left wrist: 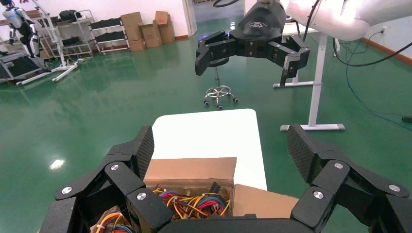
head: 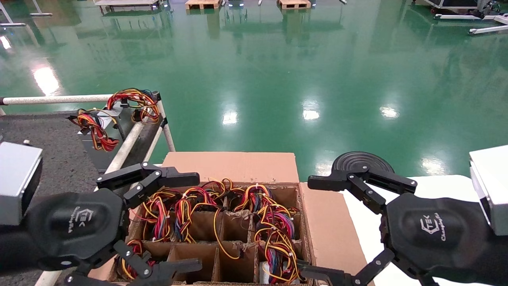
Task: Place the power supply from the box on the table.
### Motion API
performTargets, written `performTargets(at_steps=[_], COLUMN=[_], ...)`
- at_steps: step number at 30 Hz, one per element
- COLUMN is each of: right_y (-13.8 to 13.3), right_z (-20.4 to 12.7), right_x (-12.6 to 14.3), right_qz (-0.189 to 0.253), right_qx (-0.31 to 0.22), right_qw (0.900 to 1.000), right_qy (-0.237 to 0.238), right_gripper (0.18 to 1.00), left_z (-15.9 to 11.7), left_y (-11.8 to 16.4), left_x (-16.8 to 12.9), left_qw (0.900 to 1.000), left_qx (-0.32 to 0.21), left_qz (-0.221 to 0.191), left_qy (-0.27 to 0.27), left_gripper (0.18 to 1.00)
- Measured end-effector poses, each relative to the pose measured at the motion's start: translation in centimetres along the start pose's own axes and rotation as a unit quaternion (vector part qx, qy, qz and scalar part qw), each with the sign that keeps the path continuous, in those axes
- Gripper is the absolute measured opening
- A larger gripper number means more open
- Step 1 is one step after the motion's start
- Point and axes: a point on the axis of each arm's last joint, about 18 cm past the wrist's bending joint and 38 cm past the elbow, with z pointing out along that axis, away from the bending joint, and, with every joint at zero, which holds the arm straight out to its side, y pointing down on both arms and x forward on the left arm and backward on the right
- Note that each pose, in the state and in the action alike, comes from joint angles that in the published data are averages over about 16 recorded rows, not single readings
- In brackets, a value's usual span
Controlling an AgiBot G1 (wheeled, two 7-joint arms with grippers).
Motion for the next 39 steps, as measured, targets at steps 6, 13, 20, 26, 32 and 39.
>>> performTargets(at_steps=[6,13,20,26,32,39], right_y=[0.00,0.00,0.00,0.00,0.00,0.00], right_z=[0.00,0.00,0.00,0.00,0.00,0.00], right_x=[0.00,0.00,0.00,0.00,0.00,0.00], right_qz=[0.000,0.000,0.000,0.000,0.000,0.000], right_qx=[0.000,0.000,0.000,0.000,0.000,0.000], right_qw=[1.000,1.000,1.000,1.000,1.000,1.000], right_qy=[0.000,0.000,0.000,0.000,0.000,0.000], right_gripper=[1.001,1.001,1.001,1.001,0.999,0.968], left_z=[0.00,0.00,0.00,0.00,0.00,0.00], left_y=[0.00,0.00,0.00,0.00,0.00,0.00], left_x=[0.00,0.00,0.00,0.00,0.00,0.00], left_qw=[1.0000,1.0000,1.0000,1.0000,1.0000,1.0000], left_qx=[0.000,0.000,0.000,0.000,0.000,0.000], left_qz=[0.000,0.000,0.000,0.000,0.000,0.000], left_qy=[0.000,0.000,0.000,0.000,0.000,0.000], left_gripper=[1.000,1.000,1.000,1.000,1.000,1.000])
